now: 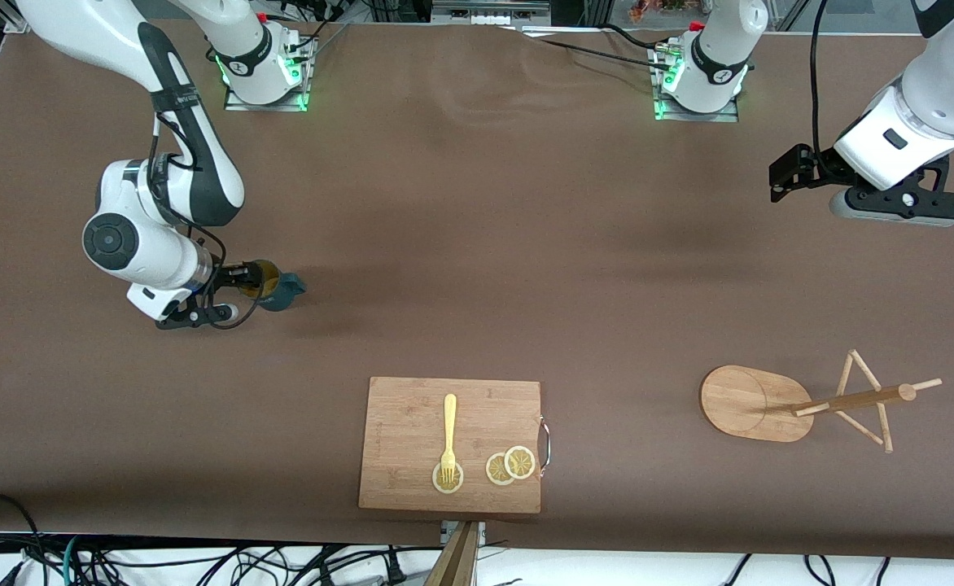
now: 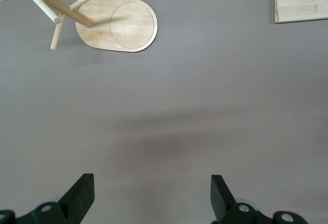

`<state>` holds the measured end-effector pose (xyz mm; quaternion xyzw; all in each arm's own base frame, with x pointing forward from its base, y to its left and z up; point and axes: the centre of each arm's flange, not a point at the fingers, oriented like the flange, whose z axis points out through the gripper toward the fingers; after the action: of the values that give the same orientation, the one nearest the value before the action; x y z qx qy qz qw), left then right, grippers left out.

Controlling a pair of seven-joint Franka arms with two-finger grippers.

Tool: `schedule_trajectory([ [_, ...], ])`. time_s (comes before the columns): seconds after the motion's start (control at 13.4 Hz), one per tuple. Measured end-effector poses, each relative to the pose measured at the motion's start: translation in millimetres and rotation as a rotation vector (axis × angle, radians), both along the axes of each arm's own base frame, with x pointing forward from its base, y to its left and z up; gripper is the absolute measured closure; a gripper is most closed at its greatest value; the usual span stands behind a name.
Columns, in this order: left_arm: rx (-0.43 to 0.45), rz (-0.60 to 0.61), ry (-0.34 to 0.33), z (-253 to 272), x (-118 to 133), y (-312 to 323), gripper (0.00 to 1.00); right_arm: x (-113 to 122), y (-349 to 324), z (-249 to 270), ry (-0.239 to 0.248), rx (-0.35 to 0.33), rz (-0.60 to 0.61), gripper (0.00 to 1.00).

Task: Pass cup and hang on rack
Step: 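Grasp the teal mug rim with the right gripper, then carry the teal mug with the right gripper toward the table middle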

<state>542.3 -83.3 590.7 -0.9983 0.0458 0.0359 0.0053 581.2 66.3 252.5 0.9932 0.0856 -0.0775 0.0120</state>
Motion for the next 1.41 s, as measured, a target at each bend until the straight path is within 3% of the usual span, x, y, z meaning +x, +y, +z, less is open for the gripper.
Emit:
schedule_trajectory([
  [0.07, 0.0, -0.003, 0.0, 0, 0, -2, 0.0, 0, 0, -2, 0.001, -0.001, 0.0, 0.23],
  [0.15, 0.0, -0.004, 0.0, 0, 0, -2, 0.0, 0, 0, -4, 0.002, -0.001, 0.0, 0.23],
  [0.22, 0.0, -0.004, 0.0, 0, 0, -2, 0.0, 0, 0, -5, 0.002, 0.001, -0.003, 0.31],
  [0.52, 0.0, -0.004, 0.0, 0, 0, -2, 0.0, -1, 4, -12, 0.01, 0.024, -0.024, 0.78],
  [0.67, 0.0, -0.005, 0.0, 0, 0, -2, 0.0, -1, 7, -13, 0.013, 0.027, -0.029, 0.96],
  [1.04, 0.0, -0.006, -0.001, 0, 0, -3, 0.0, -3, 74, -2, -0.001, 0.057, -0.023, 0.96],
  [1.41, 0.0, -0.009, -0.001, 1, -1, -5, 0.0, 2, 239, 68, -0.038, 0.085, 0.012, 0.96],
])
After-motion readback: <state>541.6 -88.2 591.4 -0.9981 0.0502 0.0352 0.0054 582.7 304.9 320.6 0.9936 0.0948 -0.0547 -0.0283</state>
